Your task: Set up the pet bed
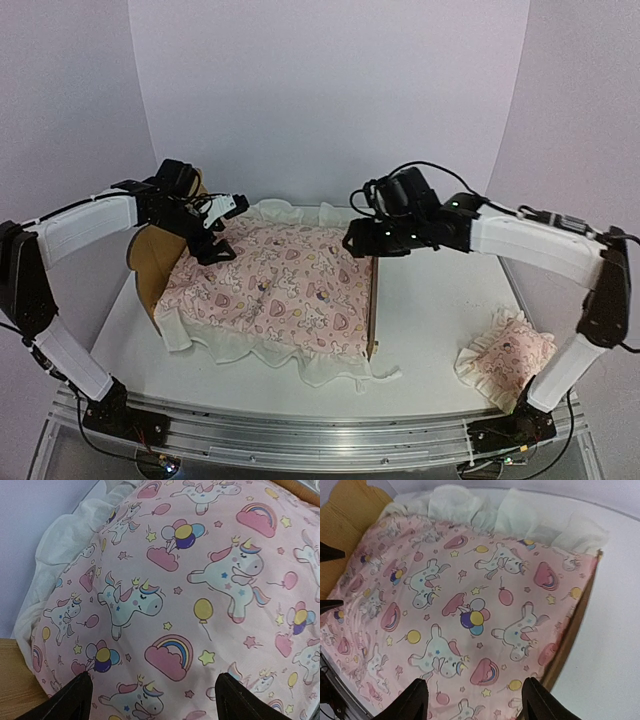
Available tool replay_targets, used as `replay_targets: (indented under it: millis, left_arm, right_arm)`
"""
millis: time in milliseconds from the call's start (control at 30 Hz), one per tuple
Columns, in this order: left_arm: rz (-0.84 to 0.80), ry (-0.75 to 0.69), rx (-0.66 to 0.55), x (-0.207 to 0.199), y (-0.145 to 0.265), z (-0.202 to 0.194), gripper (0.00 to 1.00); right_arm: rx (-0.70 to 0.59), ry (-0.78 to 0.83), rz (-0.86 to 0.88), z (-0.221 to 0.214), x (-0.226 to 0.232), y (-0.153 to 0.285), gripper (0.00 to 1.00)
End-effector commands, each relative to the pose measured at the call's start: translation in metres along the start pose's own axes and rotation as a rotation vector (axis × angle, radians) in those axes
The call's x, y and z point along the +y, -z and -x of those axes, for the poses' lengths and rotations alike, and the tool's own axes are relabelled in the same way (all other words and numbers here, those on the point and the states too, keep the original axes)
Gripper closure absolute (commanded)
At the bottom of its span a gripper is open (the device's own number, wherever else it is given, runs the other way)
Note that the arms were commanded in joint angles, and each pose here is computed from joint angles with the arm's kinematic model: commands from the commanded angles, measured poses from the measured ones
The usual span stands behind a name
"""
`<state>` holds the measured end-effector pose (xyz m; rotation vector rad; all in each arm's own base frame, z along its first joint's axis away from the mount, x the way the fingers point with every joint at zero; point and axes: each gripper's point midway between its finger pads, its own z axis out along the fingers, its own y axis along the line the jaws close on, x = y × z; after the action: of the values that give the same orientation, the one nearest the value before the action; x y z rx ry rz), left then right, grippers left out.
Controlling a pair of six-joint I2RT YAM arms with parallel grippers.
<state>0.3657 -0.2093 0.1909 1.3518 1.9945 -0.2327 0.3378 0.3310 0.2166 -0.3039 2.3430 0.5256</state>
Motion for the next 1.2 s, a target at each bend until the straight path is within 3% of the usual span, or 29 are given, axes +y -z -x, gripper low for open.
replay_targets:
  millis: [0, 133, 200, 233, 300, 333, 533, 633, 800, 867, 967, 1167]
  left_arm:
    - [0.078, -0.024, -0.021, 0.026, -0.018, 0.014, 0.13]
    - [0.092, -0.052, -0.001, 0.032, -0.034, 0.007, 0.15]
    - [0.099, -0.078, 0.011, 0.033, -0.042, 0.001, 0.18]
    - [0.101, -0.087, 0.017, 0.033, -0.045, -0.002, 0.21]
    - [0.112, -0.11, 0.021, 0.036, -0.051, -0.005, 0.32]
    - [0.121, -0.12, 0.018, 0.039, -0.053, -0.005, 0.39]
    - [0.213, -0.177, -0.02, 0.069, -0.059, 0.011, 0.87]
    - [0.223, -0.19, -0.023, 0.075, -0.063, 0.013, 1.0]
    - [0.186, -0.188, -0.011, 0.069, -0.064, 0.006, 1.0]
    - [0.187, -0.189, -0.012, 0.07, -0.064, 0.005, 1.0]
    - [0.201, -0.185, -0.023, 0.076, -0.062, 0.008, 1.0]
    - [0.195, -0.174, -0.024, 0.075, -0.058, 0.011, 1.0]
  right_arm:
    - [0.131, 0.078, 0.095, -0.001, 0.021, -0.055, 0.35]
    - [0.153, 0.041, 0.065, 0.005, 0.01, -0.095, 0.4]
    - [0.165, 0.012, 0.055, 0.005, 0.004, -0.109, 0.53]
    - [0.166, 0.005, 0.051, 0.006, 0.002, -0.113, 0.64]
    - [0.151, 0.01, 0.038, 0.012, -0.001, -0.118, 0.83]
    - [0.138, 0.02, 0.029, 0.017, -0.002, -0.119, 0.87]
    - [0.064, 0.059, -0.018, 0.048, -0.016, -0.126, 1.0]
    - [0.07, 0.067, 0.004, 0.05, -0.016, -0.133, 1.0]
    - [0.079, 0.067, 0.03, 0.049, -0.012, -0.132, 0.97]
    - [0.064, 0.073, -0.009, 0.053, -0.02, -0.129, 0.83]
    - [0.056, 0.071, -0.082, 0.057, -0.039, -0.124, 0.53]
    - [0.118, 0.124, -0.163, 0.038, -0.06, -0.127, 0.41]
